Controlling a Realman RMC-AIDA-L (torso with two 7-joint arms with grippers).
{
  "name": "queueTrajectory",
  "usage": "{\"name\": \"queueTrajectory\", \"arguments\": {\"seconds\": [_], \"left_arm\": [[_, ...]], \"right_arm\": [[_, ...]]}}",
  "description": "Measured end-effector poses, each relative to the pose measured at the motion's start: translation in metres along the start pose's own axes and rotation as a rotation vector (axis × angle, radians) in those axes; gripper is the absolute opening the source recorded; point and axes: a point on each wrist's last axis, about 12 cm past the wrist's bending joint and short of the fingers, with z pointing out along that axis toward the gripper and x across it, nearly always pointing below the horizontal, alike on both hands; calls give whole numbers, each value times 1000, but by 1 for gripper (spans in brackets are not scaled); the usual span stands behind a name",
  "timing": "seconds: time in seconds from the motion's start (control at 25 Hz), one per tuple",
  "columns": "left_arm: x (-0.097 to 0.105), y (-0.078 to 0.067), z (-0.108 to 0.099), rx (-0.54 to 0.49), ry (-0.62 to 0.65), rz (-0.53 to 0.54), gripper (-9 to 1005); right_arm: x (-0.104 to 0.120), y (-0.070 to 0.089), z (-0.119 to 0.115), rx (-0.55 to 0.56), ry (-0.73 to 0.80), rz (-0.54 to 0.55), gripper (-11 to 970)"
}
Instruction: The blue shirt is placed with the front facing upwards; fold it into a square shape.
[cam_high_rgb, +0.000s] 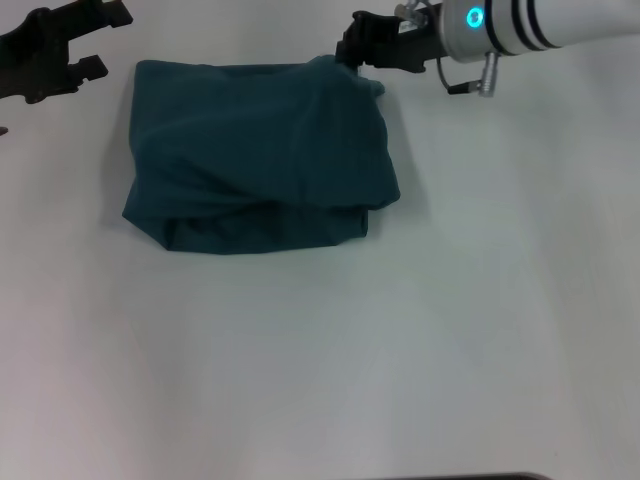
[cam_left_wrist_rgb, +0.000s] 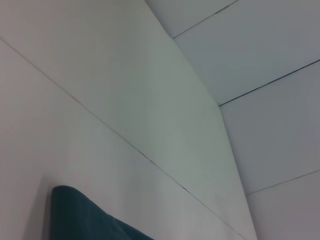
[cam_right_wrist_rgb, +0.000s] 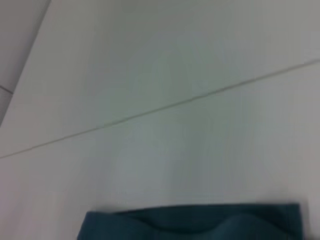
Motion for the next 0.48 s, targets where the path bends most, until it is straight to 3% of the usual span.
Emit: {"name": "queueTrajectory", "arguments": {"seconds": [0.36,0.48], "left_arm": [[-2,0,-1,-3,-3,-6,937],[-3,-1,0,-2,-4,-5,937]], "right_arm": [[-10,-21,-26,-27,23,27,196],[-8,-23,-29,-35,53,43,436]]}}
